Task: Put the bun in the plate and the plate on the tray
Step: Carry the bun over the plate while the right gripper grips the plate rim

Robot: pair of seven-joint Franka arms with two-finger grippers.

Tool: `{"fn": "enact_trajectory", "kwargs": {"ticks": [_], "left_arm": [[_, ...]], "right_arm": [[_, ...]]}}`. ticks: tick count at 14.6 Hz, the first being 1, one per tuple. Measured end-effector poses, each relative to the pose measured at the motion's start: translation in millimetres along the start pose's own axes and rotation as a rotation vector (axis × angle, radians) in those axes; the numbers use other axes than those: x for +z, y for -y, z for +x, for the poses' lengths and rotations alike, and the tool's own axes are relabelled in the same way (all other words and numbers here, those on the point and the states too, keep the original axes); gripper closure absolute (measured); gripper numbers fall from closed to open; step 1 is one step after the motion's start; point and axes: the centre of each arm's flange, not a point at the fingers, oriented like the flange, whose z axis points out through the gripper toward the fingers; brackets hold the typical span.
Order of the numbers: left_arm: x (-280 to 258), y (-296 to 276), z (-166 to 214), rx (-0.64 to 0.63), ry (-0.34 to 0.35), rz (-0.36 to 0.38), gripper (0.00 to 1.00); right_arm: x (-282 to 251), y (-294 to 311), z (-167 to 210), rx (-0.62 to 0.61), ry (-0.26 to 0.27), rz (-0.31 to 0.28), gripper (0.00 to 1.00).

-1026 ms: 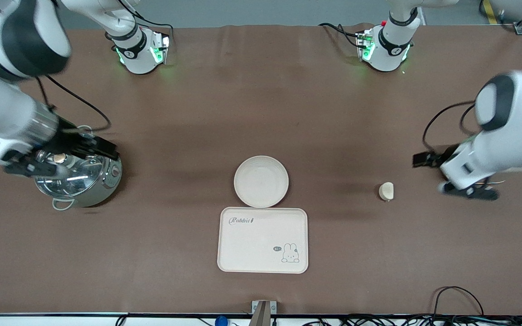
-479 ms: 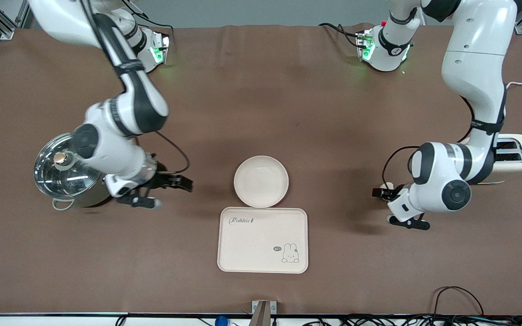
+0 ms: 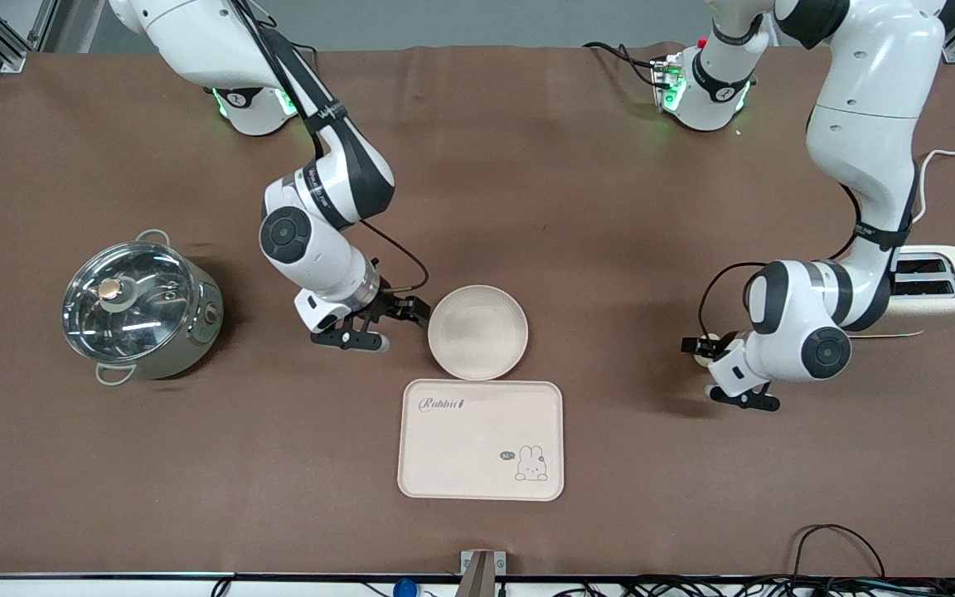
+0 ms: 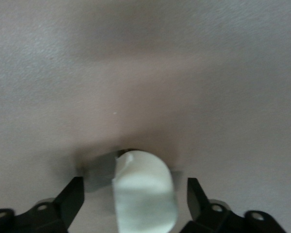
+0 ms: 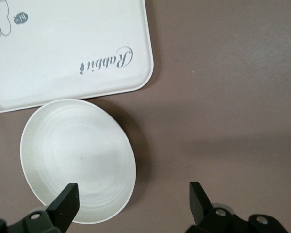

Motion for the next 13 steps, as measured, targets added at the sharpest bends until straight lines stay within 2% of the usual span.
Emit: {"fn": "enact_trajectory", "kwargs": {"ticks": [2, 6, 7, 9, 11, 13], "left_arm": [[-4.9, 6.8, -0.6, 0.005, -0.011, -0.021, 0.33], [-10.7, -14.2, 2.6, 0.029, -0.027, -0.041, 0.71], [-16.1, -29.5, 6.5, 0.024, -0.042, -0.052, 0.76], [-40.2, -80.8, 18.0, -0.038, -0.089, -0.087, 0.78], [-64.3, -154.4, 24.5, -0.127, -0.122, -0.114, 0.79], [-65.2, -230.0, 17.4, -0.193, -0.120, -0.114, 0.79]], "right_arm": [[8.8, 3.0, -3.7, -0.007, 0.003, -0.004, 0.00], [51.4, 13.7, -13.8, -0.010, -0.036, 0.007, 0.00], [67.5, 16.7, -19.0, -0.007, -0.042, 0.006, 0.00], [92.5, 17.6, -25.5, -0.007, -0.044, -0.001, 0.00], [104.2, 15.5, -25.9, -0.006, -0.050, -0.002, 0.00], [106.4, 15.0, -25.4, -0.005, -0.051, -0.003, 0.02]]}}
